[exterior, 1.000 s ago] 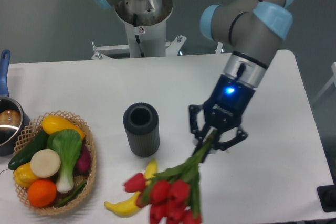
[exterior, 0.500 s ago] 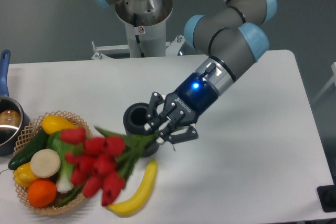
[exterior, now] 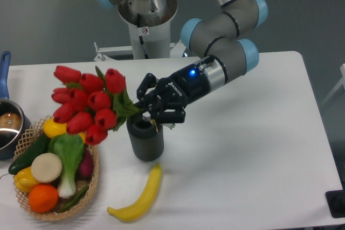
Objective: Insert the flowers into the vase
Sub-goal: 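Lower the tulip stems into the vase opening with the gripper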
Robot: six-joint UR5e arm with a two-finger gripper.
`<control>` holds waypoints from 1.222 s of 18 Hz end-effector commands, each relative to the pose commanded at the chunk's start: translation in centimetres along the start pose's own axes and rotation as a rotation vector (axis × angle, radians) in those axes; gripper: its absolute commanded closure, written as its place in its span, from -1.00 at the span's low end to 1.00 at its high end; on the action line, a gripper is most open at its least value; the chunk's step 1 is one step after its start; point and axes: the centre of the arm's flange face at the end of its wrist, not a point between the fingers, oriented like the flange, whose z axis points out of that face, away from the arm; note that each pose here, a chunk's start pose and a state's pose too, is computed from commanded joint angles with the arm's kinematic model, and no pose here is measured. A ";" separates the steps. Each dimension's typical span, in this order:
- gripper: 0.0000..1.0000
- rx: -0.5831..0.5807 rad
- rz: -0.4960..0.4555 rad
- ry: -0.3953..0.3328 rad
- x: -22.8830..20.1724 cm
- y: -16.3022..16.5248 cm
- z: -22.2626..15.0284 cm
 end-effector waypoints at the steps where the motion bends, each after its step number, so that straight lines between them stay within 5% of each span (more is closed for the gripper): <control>1: 0.49 0.009 -0.005 0.002 0.7 -0.2 0.1; 22: 0.49 0.071 -0.019 0.002 2.2 4.0 0.5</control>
